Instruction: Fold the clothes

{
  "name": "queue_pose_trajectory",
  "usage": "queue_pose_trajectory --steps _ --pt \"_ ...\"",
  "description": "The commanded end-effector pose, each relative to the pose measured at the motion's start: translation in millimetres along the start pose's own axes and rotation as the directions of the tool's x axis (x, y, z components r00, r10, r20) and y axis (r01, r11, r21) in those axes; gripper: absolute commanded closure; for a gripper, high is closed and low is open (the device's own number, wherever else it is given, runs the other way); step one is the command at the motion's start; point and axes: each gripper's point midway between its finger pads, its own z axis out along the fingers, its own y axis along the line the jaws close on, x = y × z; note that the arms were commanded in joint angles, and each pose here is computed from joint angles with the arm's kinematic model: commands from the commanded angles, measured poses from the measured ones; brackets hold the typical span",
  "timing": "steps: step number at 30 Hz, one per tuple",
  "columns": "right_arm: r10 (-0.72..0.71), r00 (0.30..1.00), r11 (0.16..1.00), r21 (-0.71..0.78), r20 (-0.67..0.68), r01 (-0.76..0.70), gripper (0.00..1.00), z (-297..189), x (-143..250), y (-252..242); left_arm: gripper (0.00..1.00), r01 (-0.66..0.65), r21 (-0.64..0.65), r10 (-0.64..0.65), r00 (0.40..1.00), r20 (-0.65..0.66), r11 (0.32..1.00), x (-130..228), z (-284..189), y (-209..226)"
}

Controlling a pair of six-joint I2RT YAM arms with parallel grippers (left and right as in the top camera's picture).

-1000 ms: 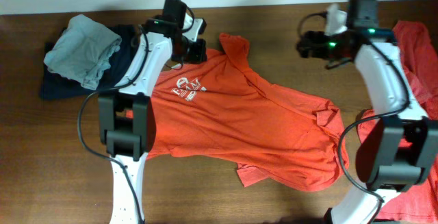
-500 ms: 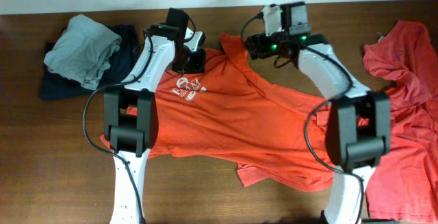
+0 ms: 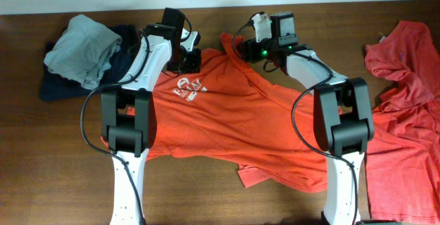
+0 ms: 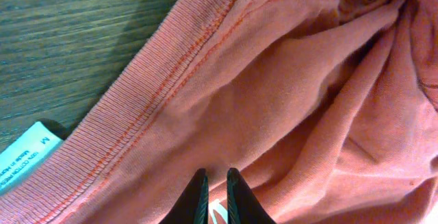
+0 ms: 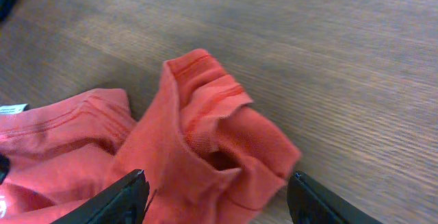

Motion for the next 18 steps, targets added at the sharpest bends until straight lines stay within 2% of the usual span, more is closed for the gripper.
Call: queue_pose_trajectory --steps 1,2,4,6,8,10,14,18 --pt "-0.013 1.000 0.999 -0.049 -0.001 0.013 0.33 7.3 -0.4 21.1 0.89 0.005 -0.024 -0.005 1.000 0.007 1.000 -2.4 0.3 5.0" --pt "-0.017 1.000 0.999 -0.051 0.002 0.017 0.36 7.9 -1.2 22.8 0.89 0.006 -0.024 -0.006 1.000 0.005 1.000 -2.1 1.2 5.3" --pt "-0.023 1.000 0.998 -0.053 0.008 0.024 0.48 8.8 -2.7 25.7 0.89 0.007 -0.024 -0.006 1.000 0.003 1.000 -1.6 2.0 5.6" --pt "-0.025 1.000 0.998 -0.052 0.012 0.025 0.62 8.8 -3.8 25.7 0.89 0.007 -0.024 -0.007 1.000 0.002 1.000 -1.3 2.7 5.9" --pt "-0.025 1.000 0.998 -0.050 0.014 0.025 0.84 8.7 -4.1 24.9 0.89 0.007 -0.024 -0.007 1.000 0.002 1.000 -1.3 2.7 5.9" --pt "-0.024 1.000 0.999 -0.049 0.014 0.024 0.96 8.5 -4.1 24.0 0.89 0.007 -0.024 -0.007 1.000 0.001 1.000 -1.2 2.7 5.9" --pt "-0.027 0.999 0.999 -0.041 0.022 0.028 0.96 8.4 -6.2 22.6 0.89 0.007 -0.024 -0.007 1.000 0.001 1.000 -1.2 2.7 5.9" --pt "-0.020 0.999 0.999 0.033 0.045 0.018 0.96 0.8 -15.4 -0.2 0.89 0.007 -0.025 -0.007 1.000 0.001 1.000 -1.2 2.7 6.0"
